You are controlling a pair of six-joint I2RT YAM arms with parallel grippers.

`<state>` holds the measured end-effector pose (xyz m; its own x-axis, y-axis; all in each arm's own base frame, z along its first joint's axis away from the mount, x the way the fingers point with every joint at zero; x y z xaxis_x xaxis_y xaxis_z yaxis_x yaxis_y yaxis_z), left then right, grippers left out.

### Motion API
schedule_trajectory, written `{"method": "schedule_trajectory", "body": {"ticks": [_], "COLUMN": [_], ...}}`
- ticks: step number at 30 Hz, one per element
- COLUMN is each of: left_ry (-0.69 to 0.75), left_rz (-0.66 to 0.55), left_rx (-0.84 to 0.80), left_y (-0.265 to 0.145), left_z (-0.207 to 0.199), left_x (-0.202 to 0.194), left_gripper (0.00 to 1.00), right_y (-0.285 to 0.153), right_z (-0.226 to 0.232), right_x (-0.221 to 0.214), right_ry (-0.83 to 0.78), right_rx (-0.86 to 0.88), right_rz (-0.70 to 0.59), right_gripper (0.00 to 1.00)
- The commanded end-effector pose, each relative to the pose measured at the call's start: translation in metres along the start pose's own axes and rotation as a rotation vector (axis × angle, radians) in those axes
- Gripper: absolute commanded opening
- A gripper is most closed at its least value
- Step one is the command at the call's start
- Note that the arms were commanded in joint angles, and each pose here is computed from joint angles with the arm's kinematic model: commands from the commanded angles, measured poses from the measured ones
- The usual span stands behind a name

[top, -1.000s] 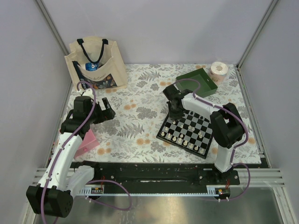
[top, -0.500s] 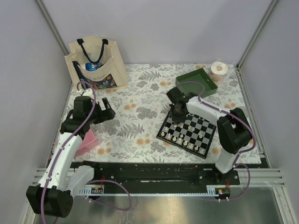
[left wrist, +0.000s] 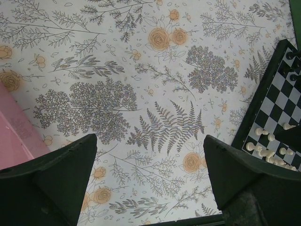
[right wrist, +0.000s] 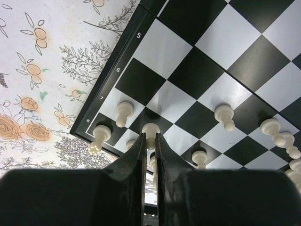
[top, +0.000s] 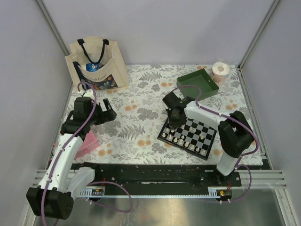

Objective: Set up the chess pieces on the board

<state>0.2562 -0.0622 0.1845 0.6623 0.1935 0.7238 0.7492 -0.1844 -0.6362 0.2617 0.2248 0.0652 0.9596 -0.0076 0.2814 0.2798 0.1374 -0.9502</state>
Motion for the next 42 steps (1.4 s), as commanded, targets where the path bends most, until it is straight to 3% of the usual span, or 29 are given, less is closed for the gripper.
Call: {"method": "schedule_trajectory", "body": {"ticks": [1, 13, 16, 20, 32, 42], "left_ry": [0.006, 0.006, 0.006, 0.006, 0.005, 0.004], "left_rz": [-0.037, -0.038, -0.04, -0.041, -0.034, -0.038], "left_rx": [-0.028, -0.03, -0.027, -0.026, -0.027, -0.024], "left_y": [0.0, 0.0, -0.001, -0.001, 0.0, 0.0], "left_z": [-0.004, -0.005, -0.004, -0.004, -0.004, -0.003], "left_x": [0.01, 0.009, 0.009, 0.009, 0.008, 0.01], "left_gripper": [0.99, 0.99, 0.99, 0.99, 0.99, 0.99], "right_y": [0.002, 0.011, 0.01, 0.003, -0.039, -0.023], "right_z": [0.004, 0.007, 0.007, 0.004, -0.011, -0.05], "right_x": [0.003, -0.008, -0.008, -0.004, 0.02, 0.026], "right_ry": [0.01, 0.009, 0.009, 0.004, 0.035, 0.095], "right_rx": [-0.005, 0.014, 0.013, 0.001, -0.021, -0.105], "right_rz": [-0.015, 0.023, 0.024, -0.005, -0.149, -0.135], "right_gripper": [0.11, 0.15, 0.23, 0.41, 0.44, 0.45]}}
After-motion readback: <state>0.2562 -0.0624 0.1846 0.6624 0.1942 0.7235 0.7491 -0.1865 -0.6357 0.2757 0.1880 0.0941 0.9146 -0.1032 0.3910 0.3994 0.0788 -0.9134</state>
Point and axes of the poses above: each gripper's point midway between its finger pads, its own y axis out along the fingers, its own z axis along the line the jaws close on, x = y × z, the point moved 1 cm from there along -y, back along the fingers, and after that the axes turned 7 degrees about y, right-handed, at the moved point
